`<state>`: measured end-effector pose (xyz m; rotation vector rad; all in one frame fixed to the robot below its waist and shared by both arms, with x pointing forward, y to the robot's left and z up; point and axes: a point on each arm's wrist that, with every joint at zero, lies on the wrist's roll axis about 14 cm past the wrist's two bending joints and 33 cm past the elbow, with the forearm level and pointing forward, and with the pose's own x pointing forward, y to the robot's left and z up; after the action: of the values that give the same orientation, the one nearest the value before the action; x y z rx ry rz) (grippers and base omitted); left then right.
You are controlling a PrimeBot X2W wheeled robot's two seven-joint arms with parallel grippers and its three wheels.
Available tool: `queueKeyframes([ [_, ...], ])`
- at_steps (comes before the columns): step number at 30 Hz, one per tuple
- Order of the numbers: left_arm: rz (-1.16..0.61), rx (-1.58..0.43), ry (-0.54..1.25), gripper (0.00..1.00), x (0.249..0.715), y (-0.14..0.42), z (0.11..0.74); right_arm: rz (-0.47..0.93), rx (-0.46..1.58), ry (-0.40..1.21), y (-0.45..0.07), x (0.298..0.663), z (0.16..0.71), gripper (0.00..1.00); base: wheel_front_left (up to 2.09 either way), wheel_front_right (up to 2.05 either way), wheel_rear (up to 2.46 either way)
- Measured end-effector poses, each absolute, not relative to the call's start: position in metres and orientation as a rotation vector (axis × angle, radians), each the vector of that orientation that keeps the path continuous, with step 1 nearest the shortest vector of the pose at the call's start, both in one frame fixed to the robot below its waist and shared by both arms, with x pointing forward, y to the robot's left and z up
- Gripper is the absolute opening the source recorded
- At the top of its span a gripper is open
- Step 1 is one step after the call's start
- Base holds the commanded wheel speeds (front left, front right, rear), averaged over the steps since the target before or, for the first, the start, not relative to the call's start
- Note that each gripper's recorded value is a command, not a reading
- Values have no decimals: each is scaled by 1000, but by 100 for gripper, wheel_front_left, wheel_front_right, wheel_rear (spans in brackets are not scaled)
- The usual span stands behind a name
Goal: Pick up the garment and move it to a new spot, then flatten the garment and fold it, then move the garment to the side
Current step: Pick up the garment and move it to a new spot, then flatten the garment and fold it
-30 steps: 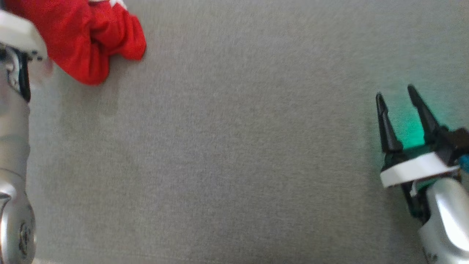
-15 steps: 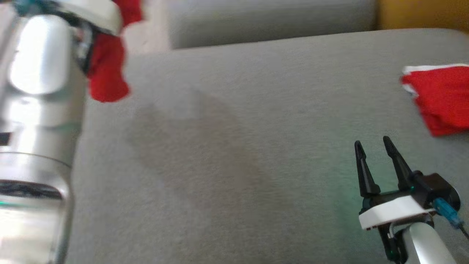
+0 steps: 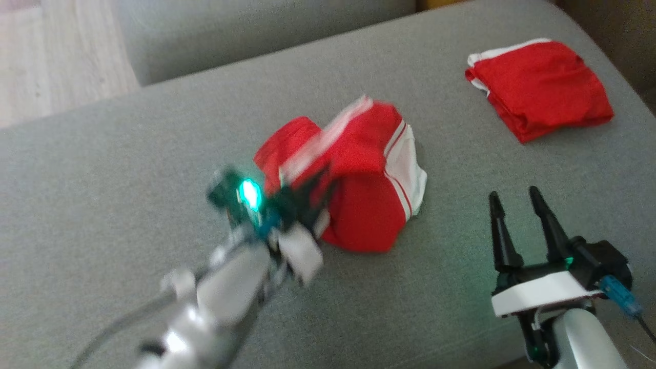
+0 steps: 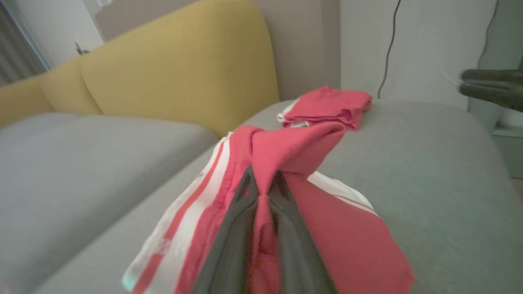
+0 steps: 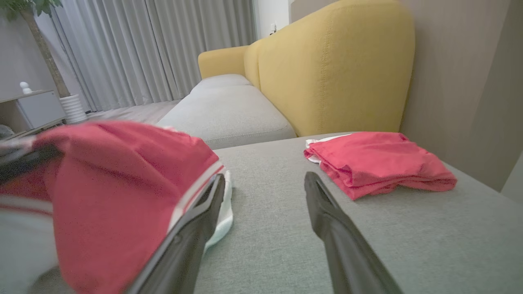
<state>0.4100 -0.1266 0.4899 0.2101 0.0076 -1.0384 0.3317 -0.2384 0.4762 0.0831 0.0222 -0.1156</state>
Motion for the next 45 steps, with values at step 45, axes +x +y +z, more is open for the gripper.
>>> queueKeyframes([
  [45, -110, -92, -63, 100, 301, 108, 502, 152, 155, 41, -143, 303, 466, 100, 0, 0, 0],
])
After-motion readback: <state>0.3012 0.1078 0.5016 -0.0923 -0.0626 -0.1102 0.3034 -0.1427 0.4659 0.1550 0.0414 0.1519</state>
